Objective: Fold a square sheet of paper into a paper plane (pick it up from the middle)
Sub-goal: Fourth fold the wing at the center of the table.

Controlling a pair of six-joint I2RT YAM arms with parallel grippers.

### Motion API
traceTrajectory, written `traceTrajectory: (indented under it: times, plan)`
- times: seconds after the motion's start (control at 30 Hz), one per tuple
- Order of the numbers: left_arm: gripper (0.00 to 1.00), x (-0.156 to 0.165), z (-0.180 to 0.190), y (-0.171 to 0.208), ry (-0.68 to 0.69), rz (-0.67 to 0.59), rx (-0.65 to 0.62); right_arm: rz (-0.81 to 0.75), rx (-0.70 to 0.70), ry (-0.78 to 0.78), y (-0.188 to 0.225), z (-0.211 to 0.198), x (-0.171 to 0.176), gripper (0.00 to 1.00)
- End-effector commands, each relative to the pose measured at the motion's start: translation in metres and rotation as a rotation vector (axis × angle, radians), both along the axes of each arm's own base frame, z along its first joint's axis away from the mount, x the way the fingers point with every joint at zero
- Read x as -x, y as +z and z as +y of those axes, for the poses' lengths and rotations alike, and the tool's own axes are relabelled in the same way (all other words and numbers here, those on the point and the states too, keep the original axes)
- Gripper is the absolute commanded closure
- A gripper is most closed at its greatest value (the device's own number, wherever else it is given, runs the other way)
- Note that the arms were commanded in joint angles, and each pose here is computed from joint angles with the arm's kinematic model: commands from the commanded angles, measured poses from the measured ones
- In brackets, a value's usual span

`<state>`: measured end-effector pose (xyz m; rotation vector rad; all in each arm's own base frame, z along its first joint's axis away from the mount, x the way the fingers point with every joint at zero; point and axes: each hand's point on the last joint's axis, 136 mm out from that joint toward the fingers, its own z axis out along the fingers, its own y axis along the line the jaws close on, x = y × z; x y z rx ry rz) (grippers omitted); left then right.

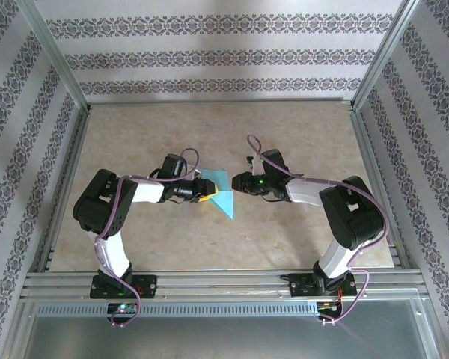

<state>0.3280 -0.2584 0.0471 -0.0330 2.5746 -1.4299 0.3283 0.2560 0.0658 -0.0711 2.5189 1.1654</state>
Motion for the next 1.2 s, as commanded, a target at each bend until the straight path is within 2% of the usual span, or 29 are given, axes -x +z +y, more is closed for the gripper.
traceTrajectory:
  times: [0.0,0.17,0.3,0.43,0.6,0.7,0.9,1.17]
  plan:
    - [0.65,0.006,-0.007,0.001,-0.072,-0.024,-0.019,-0.034,0.039,-0.028,0.002,-0.01,-0.002,0.65]
    - [0.75,0.004,-0.005,-0.003,-0.06,-0.016,-0.043,-0.075,0.081,-0.052,0.009,-0.02,-0.002,0.64]
    - [0.84,0.001,-0.002,-0.006,-0.03,0.009,-0.065,-0.157,0.136,-0.086,0.017,-0.032,-0.001,0.56]
    - [0.89,-0.002,0.002,-0.005,0.036,0.04,-0.077,-0.307,0.278,-0.075,0.023,-0.041,0.006,0.5]
    - [0.9,-0.002,0.01,-0.005,0.149,0.078,-0.122,-0.481,0.441,-0.005,0.02,-0.039,0.019,0.47]
    - [0.9,-0.002,0.016,-0.007,0.22,0.101,-0.176,-0.535,0.467,0.068,0.015,-0.029,0.027,0.48]
    - [0.9,-0.002,0.019,-0.005,0.323,0.166,-0.189,-0.68,0.502,0.23,0.008,0.004,0.042,0.48]
    - [0.89,0.0,0.022,-0.001,0.364,0.258,-0.231,-0.758,0.538,0.364,-0.005,0.036,0.049,0.47]
